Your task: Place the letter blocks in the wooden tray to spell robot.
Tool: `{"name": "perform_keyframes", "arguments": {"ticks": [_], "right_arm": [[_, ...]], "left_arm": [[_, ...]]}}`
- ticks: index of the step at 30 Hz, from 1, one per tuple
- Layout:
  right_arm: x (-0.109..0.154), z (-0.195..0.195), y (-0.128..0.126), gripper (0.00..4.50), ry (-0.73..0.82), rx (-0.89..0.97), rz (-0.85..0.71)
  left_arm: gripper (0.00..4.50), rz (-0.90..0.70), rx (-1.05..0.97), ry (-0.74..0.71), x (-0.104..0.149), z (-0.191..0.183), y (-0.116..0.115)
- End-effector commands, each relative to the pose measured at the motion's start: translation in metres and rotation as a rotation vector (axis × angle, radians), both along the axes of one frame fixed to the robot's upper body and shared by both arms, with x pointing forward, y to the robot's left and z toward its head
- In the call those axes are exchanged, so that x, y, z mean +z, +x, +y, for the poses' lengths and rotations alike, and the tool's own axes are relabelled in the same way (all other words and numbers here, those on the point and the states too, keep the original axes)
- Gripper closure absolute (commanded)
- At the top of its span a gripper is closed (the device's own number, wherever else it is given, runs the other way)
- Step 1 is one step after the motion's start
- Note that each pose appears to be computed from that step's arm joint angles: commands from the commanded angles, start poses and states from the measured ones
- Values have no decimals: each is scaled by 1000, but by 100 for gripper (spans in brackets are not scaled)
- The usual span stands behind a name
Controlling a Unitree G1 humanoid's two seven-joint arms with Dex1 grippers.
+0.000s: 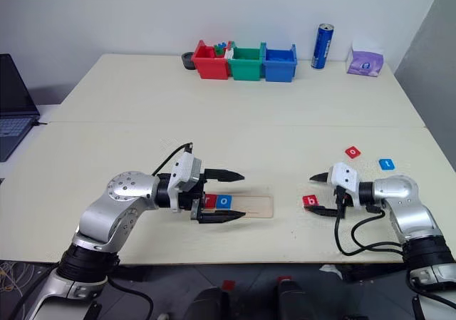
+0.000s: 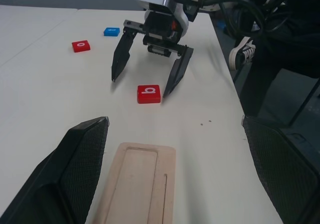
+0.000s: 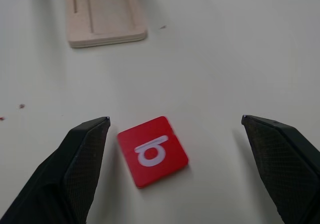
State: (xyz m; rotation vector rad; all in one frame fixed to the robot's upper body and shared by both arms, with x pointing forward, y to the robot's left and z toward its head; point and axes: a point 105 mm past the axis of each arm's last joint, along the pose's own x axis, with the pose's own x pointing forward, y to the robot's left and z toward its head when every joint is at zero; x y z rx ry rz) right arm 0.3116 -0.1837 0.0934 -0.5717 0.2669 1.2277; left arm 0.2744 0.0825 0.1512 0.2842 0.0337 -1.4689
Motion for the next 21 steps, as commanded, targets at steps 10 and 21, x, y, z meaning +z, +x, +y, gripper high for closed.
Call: {"name": "perform_keyframes", "arguments": {"ticks": [10,21], "right_arm": [[-4,-10,9,1,-103,68,-36],[-10,-11,4,192,-96,78,4]], "left_arm": [[0,-46,-45,18,5,-4,-5],[0,-48,-55,24,5,-2,-6]]}}
